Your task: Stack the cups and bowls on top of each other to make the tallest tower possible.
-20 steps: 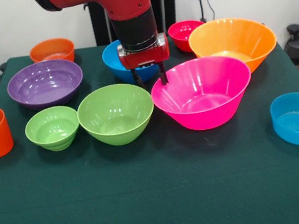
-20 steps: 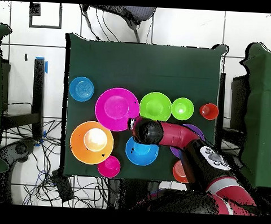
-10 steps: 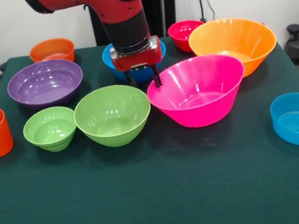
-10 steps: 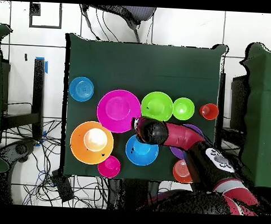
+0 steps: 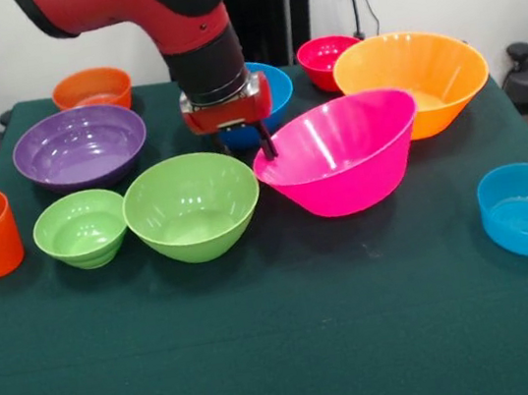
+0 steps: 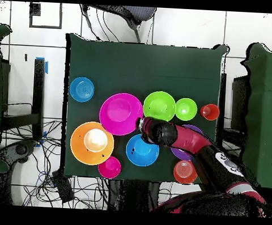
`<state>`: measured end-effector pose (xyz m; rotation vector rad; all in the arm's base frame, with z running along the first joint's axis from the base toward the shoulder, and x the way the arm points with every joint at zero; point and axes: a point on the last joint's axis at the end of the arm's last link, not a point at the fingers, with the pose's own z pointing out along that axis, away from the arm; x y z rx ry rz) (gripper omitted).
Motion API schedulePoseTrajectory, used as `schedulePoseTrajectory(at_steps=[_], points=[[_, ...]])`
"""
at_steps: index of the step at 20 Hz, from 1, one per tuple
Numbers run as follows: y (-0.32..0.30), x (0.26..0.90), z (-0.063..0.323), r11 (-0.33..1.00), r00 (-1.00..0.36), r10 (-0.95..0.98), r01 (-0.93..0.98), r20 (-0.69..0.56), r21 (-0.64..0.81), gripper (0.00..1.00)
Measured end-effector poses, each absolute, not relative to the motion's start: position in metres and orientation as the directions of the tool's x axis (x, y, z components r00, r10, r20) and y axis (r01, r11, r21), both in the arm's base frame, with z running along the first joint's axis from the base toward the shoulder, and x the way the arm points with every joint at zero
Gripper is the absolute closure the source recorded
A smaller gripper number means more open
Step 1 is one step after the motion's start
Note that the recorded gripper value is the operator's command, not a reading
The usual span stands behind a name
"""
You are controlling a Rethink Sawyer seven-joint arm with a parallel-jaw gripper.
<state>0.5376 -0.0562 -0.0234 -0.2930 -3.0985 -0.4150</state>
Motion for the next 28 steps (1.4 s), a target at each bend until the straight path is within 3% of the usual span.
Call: schedulePoseTrajectory(at_steps=[17,18,28], points=[[-0.003,0.532,-0.017,0.766,-0.909,0.364,0.417,0.204,0.49,0.0],[0.009,0.527,-0.016,0.753,-0.902,0.369,0.432,0.225,0.497,1.0],[0.035,0.519,-0.015,0.79,-0.914,0.337,0.405,0.227,0.461,1.0]])
